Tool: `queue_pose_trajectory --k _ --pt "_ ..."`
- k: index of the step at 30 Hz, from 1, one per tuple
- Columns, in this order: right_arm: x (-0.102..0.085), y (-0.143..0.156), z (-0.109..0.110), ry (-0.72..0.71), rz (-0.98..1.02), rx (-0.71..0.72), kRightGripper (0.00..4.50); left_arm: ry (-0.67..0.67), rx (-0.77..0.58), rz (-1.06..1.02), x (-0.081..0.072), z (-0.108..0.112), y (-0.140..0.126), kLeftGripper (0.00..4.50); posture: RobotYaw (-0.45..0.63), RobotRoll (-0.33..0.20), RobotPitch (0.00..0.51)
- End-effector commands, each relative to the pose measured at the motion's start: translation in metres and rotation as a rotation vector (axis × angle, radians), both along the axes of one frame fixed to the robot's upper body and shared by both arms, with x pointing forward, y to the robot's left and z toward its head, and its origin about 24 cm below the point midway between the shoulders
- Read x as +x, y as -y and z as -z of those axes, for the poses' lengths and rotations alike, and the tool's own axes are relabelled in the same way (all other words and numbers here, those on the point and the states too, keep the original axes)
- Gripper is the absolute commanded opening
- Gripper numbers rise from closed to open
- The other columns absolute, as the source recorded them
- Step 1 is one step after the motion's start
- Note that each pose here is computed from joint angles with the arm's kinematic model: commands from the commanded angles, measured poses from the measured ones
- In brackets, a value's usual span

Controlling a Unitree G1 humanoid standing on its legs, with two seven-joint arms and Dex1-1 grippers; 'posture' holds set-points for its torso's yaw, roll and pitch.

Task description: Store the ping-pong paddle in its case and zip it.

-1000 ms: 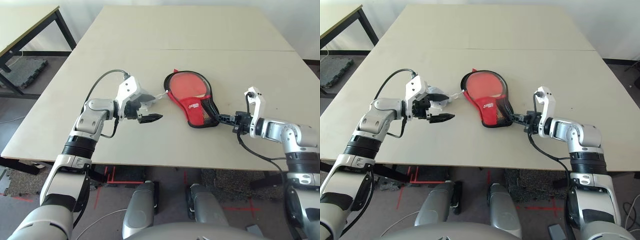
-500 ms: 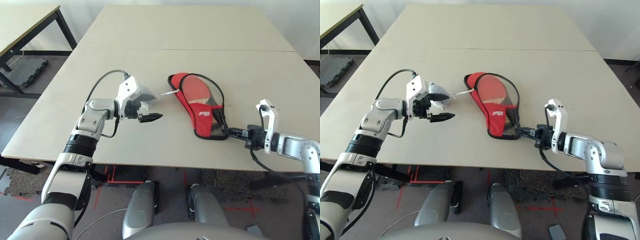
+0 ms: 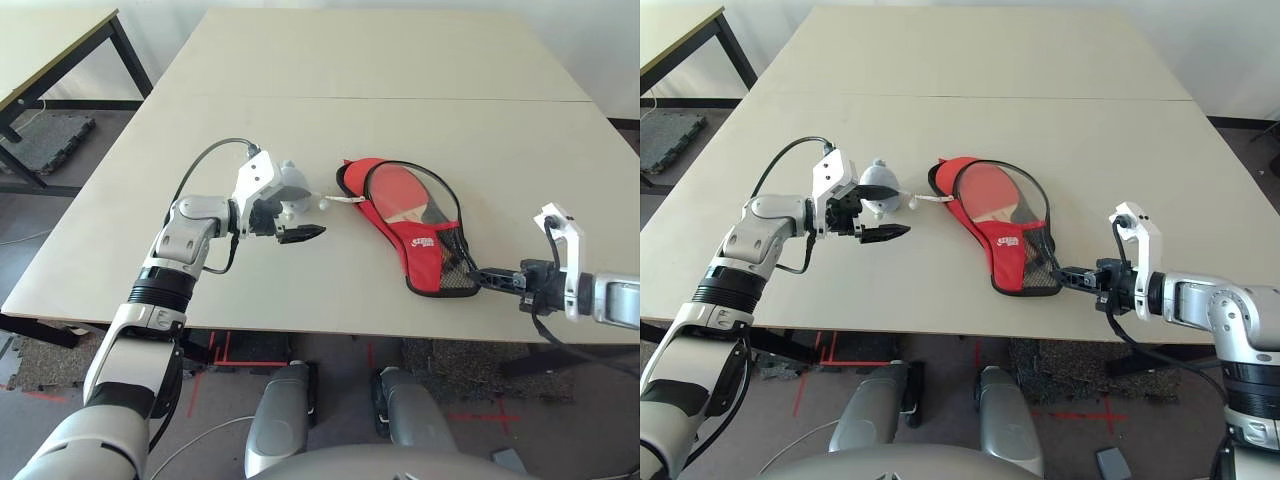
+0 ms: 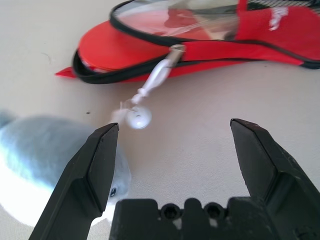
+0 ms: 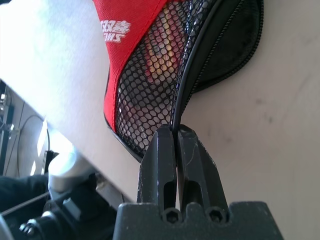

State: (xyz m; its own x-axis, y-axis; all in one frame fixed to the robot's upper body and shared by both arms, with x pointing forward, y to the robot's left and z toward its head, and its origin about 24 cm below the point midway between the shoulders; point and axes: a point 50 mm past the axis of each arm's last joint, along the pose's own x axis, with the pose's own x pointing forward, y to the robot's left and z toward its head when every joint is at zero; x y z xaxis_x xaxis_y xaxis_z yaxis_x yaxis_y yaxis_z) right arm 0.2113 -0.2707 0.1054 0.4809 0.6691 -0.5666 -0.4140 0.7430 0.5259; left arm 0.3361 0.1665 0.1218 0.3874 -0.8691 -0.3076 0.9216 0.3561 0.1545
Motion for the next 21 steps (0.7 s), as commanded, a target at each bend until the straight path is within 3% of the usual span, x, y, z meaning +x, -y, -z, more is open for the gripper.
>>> queue_pose_trajectory --k 1,21 --pt "-0.015 0.002 0.002 -0.071 -0.031 -0.001 0.02 0.006 0.012 -0.015 0.001 0.001 -0.006 4.50 0.07 0.000 0.139" --pt "-0.051 0.011 -0.010 -0.197 -0.132 0.031 0.02 0.039 0.024 -0.060 0.001 -0.009 -0.019 4.50 0.08 0.000 0.142"
